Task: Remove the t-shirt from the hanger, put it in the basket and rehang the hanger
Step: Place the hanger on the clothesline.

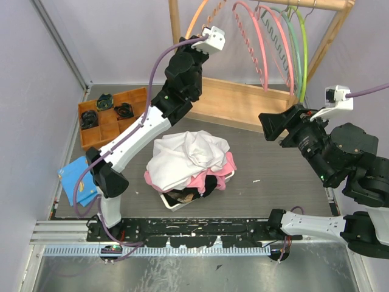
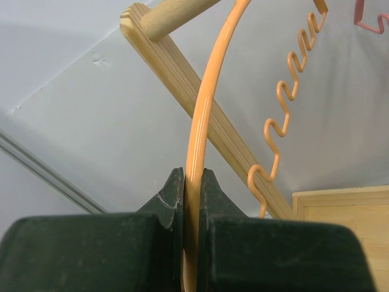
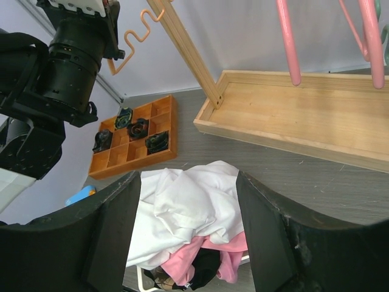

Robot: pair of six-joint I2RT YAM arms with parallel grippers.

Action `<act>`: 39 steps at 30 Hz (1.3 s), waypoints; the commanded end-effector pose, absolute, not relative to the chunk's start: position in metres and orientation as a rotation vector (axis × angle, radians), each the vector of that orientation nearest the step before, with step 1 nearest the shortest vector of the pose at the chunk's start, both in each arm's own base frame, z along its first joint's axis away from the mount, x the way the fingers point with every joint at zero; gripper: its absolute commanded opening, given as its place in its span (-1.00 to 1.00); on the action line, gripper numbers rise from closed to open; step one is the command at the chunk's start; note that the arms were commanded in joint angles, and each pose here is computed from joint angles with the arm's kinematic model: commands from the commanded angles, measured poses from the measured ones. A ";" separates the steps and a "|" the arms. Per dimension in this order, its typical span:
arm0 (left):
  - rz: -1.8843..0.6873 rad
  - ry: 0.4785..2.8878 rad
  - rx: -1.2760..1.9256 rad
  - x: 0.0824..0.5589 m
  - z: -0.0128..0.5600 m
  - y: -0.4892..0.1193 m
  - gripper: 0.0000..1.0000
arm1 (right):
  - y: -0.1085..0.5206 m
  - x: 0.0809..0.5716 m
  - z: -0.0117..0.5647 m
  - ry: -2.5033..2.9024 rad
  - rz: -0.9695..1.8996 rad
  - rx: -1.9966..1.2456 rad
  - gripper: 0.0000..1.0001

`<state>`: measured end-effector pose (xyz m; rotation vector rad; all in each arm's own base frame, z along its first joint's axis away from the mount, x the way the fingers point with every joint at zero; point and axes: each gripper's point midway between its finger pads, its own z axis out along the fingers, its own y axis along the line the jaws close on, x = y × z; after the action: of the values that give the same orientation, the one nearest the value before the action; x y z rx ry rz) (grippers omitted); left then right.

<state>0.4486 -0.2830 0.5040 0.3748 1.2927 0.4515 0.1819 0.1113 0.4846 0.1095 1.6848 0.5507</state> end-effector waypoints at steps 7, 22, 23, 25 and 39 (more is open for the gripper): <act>0.376 1.246 0.258 0.458 0.523 -0.275 -1.00 | 0.108 0.181 0.500 1.652 0.578 0.130 0.40; 0.394 1.321 0.291 0.470 0.486 -0.281 -1.00 | 0.107 0.183 0.501 1.650 0.551 0.130 0.44; 0.395 1.325 0.290 0.470 0.485 -0.281 -1.00 | 0.107 0.184 0.500 1.652 0.546 0.127 0.44; 0.398 1.334 0.283 0.469 0.483 -0.279 -0.93 | 0.108 0.184 0.501 1.650 0.545 0.126 0.45; 0.377 1.359 0.284 0.440 0.490 -0.277 0.58 | 0.107 0.187 0.498 1.654 0.523 0.152 0.46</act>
<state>0.4662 -0.2856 0.4608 0.3321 1.3883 0.4131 0.1845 0.1095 0.4889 0.1094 1.6795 0.5224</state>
